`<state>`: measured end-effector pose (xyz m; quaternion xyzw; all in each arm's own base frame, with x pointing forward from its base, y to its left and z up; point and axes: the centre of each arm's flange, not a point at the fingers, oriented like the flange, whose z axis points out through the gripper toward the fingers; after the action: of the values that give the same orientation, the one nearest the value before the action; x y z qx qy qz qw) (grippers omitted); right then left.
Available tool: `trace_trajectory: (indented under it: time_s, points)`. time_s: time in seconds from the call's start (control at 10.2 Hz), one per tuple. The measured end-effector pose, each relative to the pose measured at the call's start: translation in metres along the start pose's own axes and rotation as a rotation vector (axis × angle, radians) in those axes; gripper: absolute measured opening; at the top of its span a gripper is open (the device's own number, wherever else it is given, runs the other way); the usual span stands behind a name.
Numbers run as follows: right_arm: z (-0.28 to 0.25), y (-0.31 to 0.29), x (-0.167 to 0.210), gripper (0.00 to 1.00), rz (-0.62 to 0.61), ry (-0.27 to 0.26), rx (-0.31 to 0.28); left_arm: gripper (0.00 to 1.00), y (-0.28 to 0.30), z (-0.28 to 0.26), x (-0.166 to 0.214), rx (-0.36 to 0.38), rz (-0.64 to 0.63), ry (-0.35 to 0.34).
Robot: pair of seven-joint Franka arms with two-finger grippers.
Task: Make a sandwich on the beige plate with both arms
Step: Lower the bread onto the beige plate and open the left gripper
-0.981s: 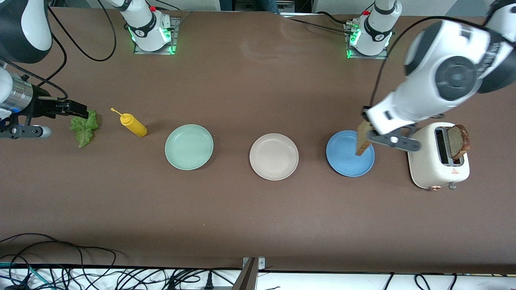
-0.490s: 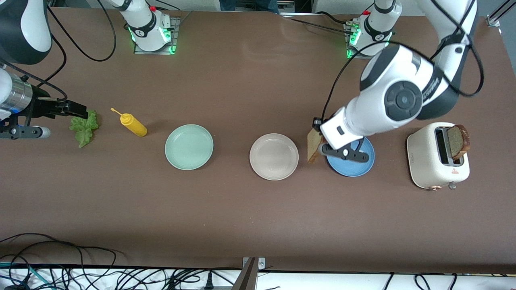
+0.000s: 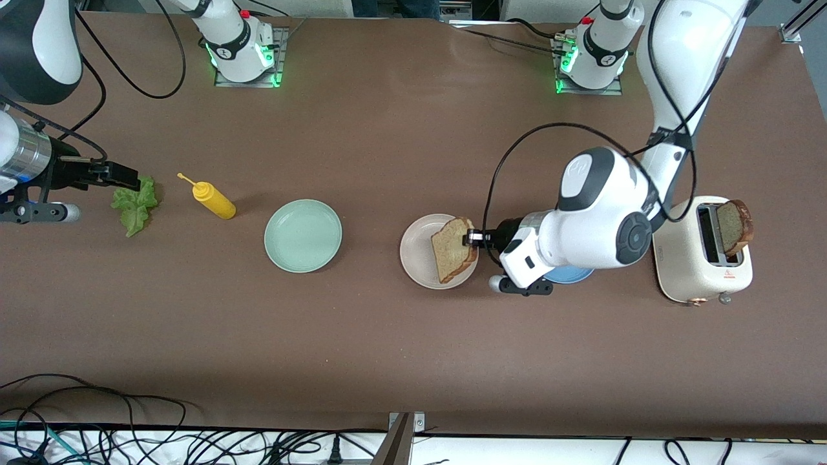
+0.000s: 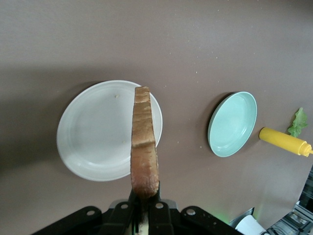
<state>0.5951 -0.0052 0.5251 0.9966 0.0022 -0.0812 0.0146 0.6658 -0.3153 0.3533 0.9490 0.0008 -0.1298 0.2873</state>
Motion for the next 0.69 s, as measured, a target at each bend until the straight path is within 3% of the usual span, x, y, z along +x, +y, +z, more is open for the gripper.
trace_trajectory:
  time_s: [0.39,0.69]
  points:
    - [0.0,0.0,0.0,1.0,0.0,0.0,0.0,0.09,-0.034,0.067,0.017,-0.157,0.146,-0.099]
    - [0.0,0.0,0.0,1.0,0.0,0.0,0.0,0.09,-0.071,0.085,0.031,-0.192,0.259,-0.105]
